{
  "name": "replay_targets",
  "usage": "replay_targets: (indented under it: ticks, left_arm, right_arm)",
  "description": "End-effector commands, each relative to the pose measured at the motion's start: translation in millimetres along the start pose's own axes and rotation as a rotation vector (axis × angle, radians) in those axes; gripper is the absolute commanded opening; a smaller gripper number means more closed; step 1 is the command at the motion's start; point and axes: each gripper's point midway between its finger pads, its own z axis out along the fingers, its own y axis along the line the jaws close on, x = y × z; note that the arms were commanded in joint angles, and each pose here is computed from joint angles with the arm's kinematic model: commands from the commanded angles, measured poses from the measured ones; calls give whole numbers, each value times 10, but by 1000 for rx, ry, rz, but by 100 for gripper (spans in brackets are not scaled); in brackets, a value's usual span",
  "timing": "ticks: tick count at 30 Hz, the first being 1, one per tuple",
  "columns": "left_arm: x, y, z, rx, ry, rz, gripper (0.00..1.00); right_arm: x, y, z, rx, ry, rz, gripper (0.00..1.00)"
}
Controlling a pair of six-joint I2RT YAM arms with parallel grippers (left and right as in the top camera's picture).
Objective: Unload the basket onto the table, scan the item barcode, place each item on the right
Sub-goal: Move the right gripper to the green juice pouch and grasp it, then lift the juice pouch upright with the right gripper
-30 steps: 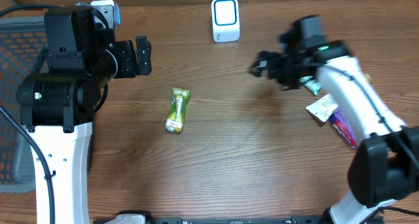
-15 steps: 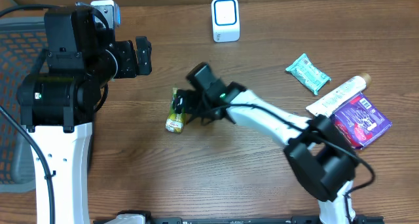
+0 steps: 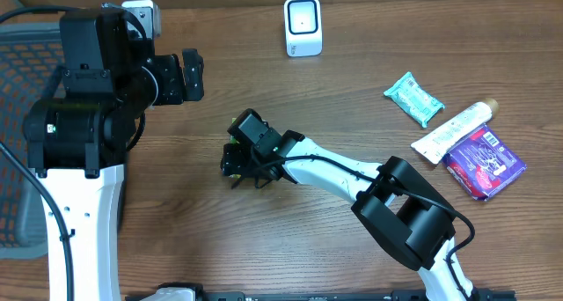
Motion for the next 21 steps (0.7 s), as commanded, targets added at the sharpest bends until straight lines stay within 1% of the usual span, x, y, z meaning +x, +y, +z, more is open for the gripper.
replay_targets:
  ticks: [1, 2, 4, 8, 9, 12, 13, 14, 17, 21]
  left_arm:
    - [-21, 22, 12, -8, -2, 10, 100]
    - [-21, 22, 12, -8, -2, 10, 100]
    - [-21, 22, 12, -8, -2, 10, 100]
    - [-21, 22, 12, -8, -2, 9, 100]
    - [-21, 22, 12, -8, -2, 10, 100]
    - [-21, 22, 12, -8, -2, 10, 100]
    - [-22, 22, 12, -8, -2, 10, 100]
    - [-22, 22, 12, -8, -2, 10, 100]
    - [-21, 22, 12, -8, -2, 10, 100]
    - [-22, 22, 12, -8, -2, 10, 99]
  right_arm:
    - [40, -213, 71, 76, 2, 16, 63]
    - [37, -217, 71, 78, 0, 13, 57]
    - [28, -236, 67, 82, 1, 16, 50]
    - [-34, -283, 44, 73, 12, -34, 40]
    - [-64, -289, 22, 46, 36, -60, 30]
    - [-121, -308, -23, -6, 76, -77, 20]
    - [-158, -312, -57, -39, 97, -83, 13]
    - [-182, -315, -84, -61, 112, -87, 8]
    - [-245, -274, -188, -144, 148, -124, 4]
    - [-291, -136, -528, -323, 202, -239, 4]
